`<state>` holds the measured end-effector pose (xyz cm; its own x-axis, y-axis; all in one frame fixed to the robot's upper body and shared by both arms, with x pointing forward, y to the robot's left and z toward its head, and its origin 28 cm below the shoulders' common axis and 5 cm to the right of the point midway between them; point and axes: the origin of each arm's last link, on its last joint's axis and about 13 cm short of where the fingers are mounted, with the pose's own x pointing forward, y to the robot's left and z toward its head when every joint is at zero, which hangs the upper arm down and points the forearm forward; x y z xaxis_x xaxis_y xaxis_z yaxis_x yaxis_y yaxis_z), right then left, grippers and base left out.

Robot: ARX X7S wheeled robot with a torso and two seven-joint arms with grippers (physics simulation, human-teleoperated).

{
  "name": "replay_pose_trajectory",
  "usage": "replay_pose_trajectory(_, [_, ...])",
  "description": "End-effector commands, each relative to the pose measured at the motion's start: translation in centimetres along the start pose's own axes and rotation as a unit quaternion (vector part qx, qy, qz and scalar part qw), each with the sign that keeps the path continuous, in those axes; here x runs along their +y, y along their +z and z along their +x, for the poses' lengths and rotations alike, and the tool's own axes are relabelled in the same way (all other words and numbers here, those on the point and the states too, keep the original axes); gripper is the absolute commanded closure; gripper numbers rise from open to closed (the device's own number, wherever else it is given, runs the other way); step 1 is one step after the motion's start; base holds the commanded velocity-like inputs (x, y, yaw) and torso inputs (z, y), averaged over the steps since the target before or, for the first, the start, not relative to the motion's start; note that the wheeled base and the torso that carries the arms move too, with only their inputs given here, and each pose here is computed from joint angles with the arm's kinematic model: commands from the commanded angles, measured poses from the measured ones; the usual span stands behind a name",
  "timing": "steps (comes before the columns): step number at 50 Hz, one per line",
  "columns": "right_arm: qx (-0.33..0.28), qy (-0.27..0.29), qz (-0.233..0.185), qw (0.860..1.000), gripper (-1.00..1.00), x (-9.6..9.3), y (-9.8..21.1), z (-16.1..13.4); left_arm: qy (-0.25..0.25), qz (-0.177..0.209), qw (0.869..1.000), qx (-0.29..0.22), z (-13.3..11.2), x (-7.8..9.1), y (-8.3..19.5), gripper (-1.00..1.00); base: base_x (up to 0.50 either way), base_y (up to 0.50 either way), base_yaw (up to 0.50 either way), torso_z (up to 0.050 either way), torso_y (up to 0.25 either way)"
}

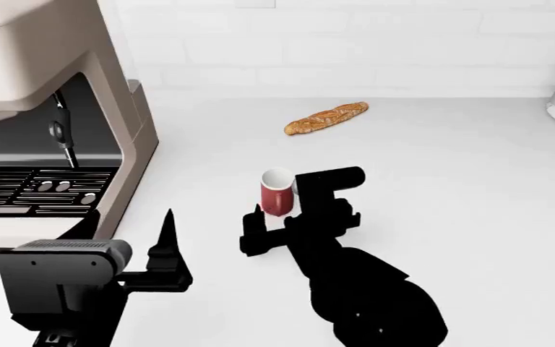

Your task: A wet mug is on the counter and needs to be dried. Pick it up and place it upside down in the open cabinet.

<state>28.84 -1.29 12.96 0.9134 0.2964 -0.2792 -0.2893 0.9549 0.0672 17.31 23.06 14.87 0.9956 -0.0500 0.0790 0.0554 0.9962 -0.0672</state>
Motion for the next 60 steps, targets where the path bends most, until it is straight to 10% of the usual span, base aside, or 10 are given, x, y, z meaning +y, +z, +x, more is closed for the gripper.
replay_pose_trajectory(1, [0.007, 0.008, 0.003, 1.000, -1.00, 0.5, -0.4, 0.4, 0.002, -0.003, 1.000, 0.000, -0.1, 0.2, -0.1, -1.00, 0.00, 0.00, 0.00, 0.000, 0.000])
replay_pose_trajectory(24, [0.021, 0.002, 0.002, 1.000, -1.00, 0.5, -0.7, 1.9, 0.004, -0.006, 1.000, -0.001, -0.1, 0.4, 0.0, -1.00, 0.00, 0.00, 0.00, 0.000, 0.000])
replay_pose_trajectory(25, [0.021, 0.002, 0.002, 1.000, 1.00, 0.5, -0.7, 1.9, 0.004, -0.006, 1.000, -0.001, -0.1, 0.4, 0.0, -1.00, 0.00, 0.00, 0.00, 0.000, 0.000])
replay_pose_trajectory(44, [-0.008, -0.005, -0.028, 1.000, 1.00, 0.4, 0.4, -0.1, 0.007, -0.006, 1.000, -0.003, -0.1, 0.4, 0.1, -1.00, 0.00, 0.00, 0.00, 0.000, 0.000])
replay_pose_trajectory(60, [-0.072, -0.006, -0.161, 0.984, 1.00, -1.4, 3.9, -4.9, -0.016, -0.004, 1.000, 0.000, 0.1, 0.7, 1.6, -1.00, 0.00, 0.00, 0.00, 0.000, 0.000])
